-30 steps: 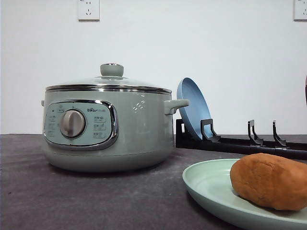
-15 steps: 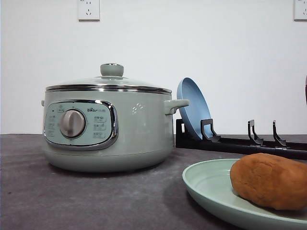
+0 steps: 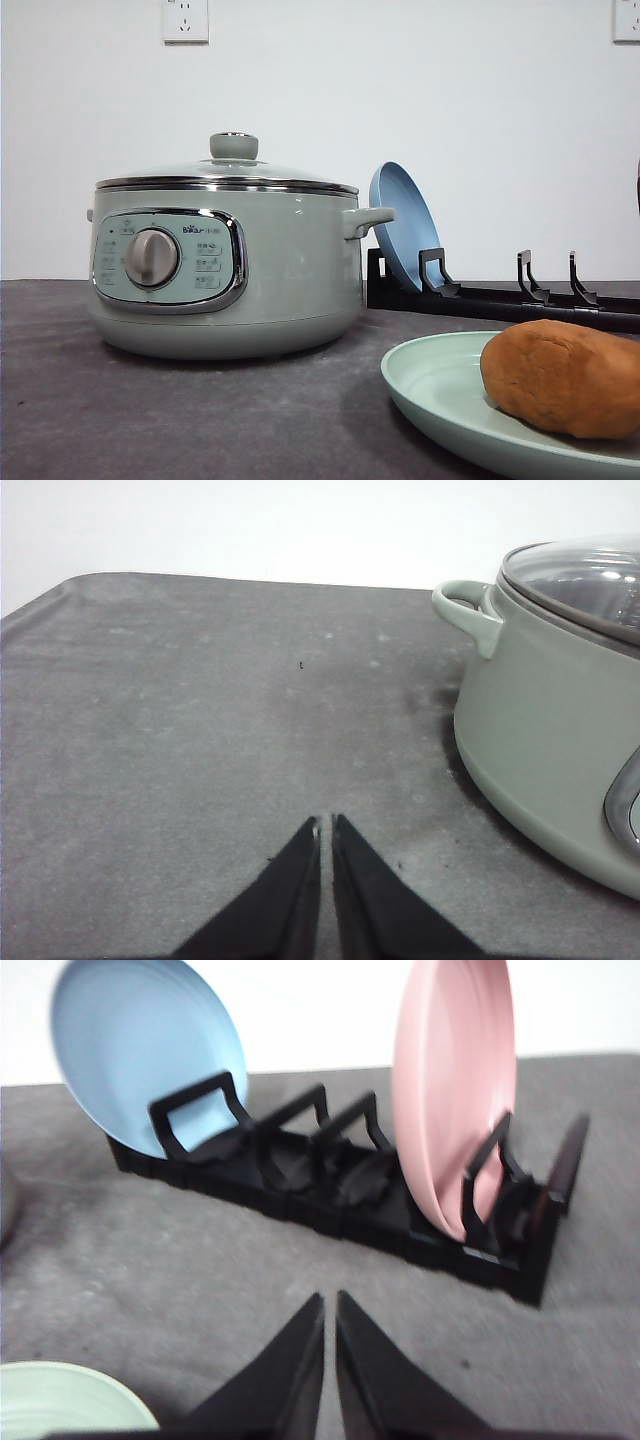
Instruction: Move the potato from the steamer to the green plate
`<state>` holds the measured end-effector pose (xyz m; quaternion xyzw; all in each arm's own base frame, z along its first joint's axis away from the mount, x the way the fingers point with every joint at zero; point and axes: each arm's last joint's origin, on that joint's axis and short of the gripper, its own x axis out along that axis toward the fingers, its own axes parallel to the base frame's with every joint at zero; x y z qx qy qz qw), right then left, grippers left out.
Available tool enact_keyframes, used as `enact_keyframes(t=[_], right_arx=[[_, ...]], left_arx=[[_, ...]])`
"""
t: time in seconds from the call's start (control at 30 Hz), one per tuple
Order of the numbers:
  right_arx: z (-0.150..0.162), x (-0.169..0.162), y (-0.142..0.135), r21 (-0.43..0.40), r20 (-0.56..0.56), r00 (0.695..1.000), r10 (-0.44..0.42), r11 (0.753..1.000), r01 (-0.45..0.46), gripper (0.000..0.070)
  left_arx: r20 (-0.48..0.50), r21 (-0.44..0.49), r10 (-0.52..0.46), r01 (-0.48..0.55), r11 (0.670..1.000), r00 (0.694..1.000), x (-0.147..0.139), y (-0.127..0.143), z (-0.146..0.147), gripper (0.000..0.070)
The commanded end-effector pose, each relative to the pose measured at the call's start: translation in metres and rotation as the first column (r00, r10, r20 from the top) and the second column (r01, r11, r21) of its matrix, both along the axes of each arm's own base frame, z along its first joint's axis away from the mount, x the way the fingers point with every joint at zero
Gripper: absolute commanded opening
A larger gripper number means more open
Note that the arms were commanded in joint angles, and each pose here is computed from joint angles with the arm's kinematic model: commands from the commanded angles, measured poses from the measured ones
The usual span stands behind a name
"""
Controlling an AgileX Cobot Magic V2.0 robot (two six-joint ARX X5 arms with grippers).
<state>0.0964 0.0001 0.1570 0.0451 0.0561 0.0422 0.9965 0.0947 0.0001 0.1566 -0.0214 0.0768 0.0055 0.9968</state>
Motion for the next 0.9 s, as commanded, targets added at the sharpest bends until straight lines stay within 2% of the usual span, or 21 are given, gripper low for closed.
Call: enact_keyframes(t=[0.0, 0.37, 0.87], right_arx=[[0.0007, 0.0002, 0.0002, -0.049, 0.024, 0.999, 0.034, 0.998, -0.032, 0.0009], [0.0025, 0.0003, 0.0021, -0.064, 0.044, 0.997, 0.069, 0.996, -0.066, 0.0009], [0.0058, 0.0004, 0.0021, -0.068, 0.078, 0.995, 0.069, 0.996, -0.063, 0.0009]], left_arx=[[-0.026, -0.002, 0.002, -0.002, 1.0, 1.0, 0.0009, 0.0, -0.0074, 0.0016], [-0.026, -0.002, 0.002, -0.002, 1.0, 1.0, 0.0009, 0.0, -0.0074, 0.0016], [-0.026, -0.002, 0.002, -0.002, 1.0, 1.0, 0.0009, 0.0, -0.0074, 0.0016]])
